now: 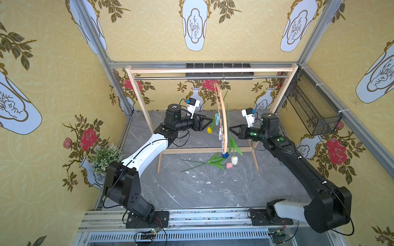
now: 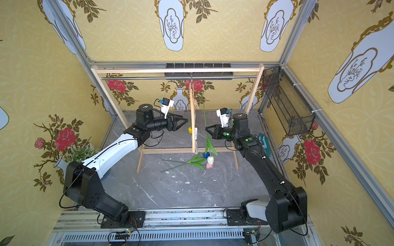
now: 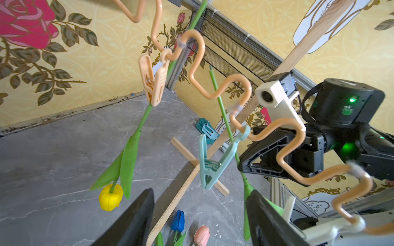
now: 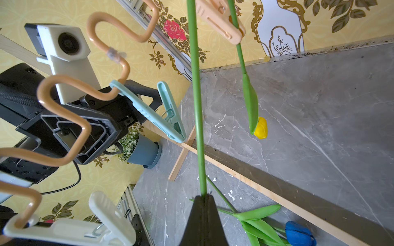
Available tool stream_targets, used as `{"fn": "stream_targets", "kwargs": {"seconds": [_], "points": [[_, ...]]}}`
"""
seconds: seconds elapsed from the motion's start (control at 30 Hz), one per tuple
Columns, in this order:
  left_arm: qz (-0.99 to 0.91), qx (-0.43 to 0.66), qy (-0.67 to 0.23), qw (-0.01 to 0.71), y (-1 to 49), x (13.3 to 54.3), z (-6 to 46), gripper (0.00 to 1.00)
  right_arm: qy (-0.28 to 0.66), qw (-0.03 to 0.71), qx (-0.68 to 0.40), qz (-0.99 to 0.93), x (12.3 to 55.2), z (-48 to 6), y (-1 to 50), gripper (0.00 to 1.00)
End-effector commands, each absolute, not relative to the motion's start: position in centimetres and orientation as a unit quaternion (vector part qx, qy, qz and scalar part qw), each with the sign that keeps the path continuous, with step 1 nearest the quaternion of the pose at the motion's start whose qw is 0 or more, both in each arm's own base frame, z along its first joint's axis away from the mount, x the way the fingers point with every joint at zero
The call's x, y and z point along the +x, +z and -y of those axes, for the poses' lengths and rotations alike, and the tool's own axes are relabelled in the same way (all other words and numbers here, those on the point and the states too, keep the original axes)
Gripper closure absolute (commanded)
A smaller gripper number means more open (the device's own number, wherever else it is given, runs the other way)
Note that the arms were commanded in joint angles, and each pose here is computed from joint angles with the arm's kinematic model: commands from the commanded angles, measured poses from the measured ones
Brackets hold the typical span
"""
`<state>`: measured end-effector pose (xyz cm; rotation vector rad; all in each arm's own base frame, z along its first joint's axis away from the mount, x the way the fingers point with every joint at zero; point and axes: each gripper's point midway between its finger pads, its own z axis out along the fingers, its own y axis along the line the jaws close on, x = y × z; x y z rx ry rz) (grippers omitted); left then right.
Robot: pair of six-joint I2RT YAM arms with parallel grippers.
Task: Dry the flowers on a clothes hanger
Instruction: Open the clamp at the hanger.
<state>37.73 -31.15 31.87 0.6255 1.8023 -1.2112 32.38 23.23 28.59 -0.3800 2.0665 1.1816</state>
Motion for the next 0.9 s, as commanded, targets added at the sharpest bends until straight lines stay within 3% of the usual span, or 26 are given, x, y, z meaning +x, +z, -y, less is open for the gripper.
{"fn": "stream_targets", "kwargs": {"seconds": [0.0,0.87], "points": [[-0.696,0.273,-0.502,0.434,32.8,37.5,31.8,0.27,0.466,0.363,-0.166,-0.79,32.3,-23.9,29.2,1.0],[-0.662,0.334,-0.531,0.411,32.5,37.6,33.7,0.2,0.474,0.336,-0.197,-0.789,31.6,-25.8,28.5,1.0]]}}
